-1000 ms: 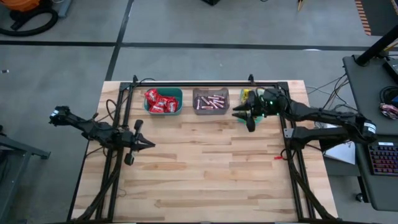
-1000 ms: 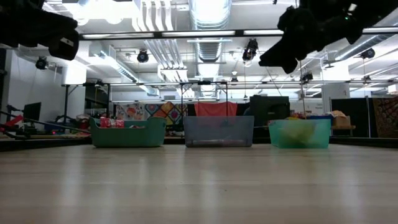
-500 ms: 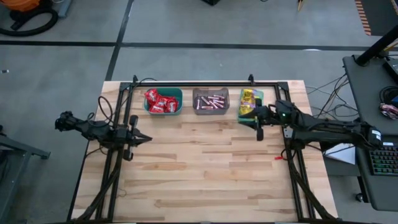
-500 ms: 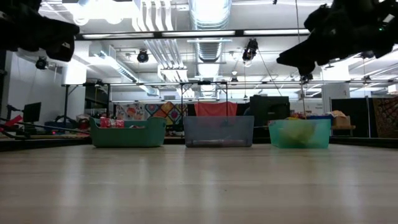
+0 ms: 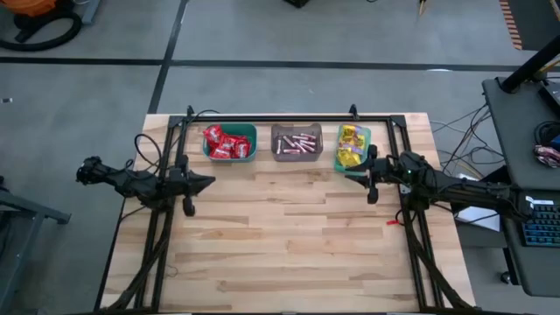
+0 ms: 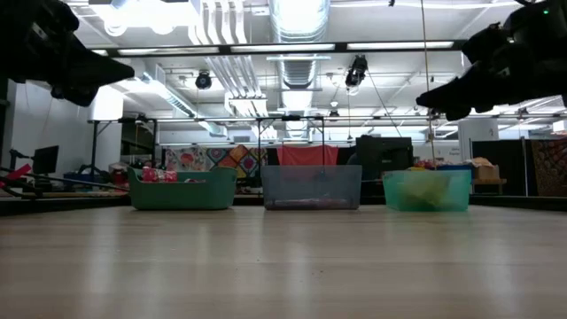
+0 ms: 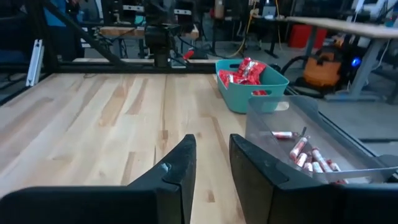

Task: Sort candy
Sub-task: Return to Home Position

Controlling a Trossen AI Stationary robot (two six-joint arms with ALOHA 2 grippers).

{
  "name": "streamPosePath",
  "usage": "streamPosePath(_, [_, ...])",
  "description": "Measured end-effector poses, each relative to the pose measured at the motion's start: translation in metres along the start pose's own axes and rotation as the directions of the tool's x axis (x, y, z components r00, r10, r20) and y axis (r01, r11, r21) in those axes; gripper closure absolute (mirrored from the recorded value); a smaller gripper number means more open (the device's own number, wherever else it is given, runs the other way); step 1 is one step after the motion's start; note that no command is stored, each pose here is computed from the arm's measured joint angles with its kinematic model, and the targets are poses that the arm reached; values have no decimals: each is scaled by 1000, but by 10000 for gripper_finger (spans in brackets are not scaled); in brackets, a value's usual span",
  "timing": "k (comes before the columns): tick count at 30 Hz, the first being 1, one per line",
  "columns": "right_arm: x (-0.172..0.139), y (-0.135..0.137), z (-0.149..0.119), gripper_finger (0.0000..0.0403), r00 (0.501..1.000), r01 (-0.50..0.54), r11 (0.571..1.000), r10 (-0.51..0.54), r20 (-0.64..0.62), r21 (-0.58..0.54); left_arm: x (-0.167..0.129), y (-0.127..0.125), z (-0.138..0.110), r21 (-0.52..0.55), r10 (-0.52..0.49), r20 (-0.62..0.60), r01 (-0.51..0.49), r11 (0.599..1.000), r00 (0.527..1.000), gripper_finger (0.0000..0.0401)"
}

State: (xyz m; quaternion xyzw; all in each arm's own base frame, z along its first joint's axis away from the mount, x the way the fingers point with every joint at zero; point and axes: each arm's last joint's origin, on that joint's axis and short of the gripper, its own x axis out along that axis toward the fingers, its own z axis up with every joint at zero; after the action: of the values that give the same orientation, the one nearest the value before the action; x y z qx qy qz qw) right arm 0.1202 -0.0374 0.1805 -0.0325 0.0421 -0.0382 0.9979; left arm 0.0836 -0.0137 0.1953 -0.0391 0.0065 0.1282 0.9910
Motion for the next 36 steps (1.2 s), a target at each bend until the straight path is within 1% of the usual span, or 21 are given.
streamPosePath(2, [-2,1,-5,318,1000,0,1000,0,22,-22,0,1,-2,-7,25,-17,-25,1000,1000,401])
streamPosePath(4, [-4,3,-11,322,998,-1,999,4,65,-43,1,0,-3,-2,28,-29,-28,1000,999,401])
streamPosePath(6, [-5,3,-10,325,996,-1,999,5,90,-52,1,0,-3,1,28,-33,-28,1000,999,401])
streamPosePath(8, [-5,4,-11,329,997,-21,998,26,78,-62,2,0,-4,-1,29,-36,-29,1000,999,401])
streamPosePath(12, [-6,4,-9,335,994,-20,996,28,103,-82,2,-1,-4,5,30,-44,-30,1000,999,401])
streamPosePath(18, [-6,3,-8,332,995,-16,997,24,100,-81,3,-1,-5,12,32,-52,-31,999,998,401])
streamPosePath(24, [-5,3,-12,338,998,-19,996,23,54,-89,4,-2,-6,18,33,-61,-32,999,998,401])
streamPosePath(30, [-5,4,-12,344,998,-28,997,31,55,-67,5,-2,-6,23,34,-67,-32,999,997,401])
streamPosePath(36, [-5,3,-12,344,998,-18,996,23,54,-90,5,-2,-7,29,35,-74,-33,999,997,401])
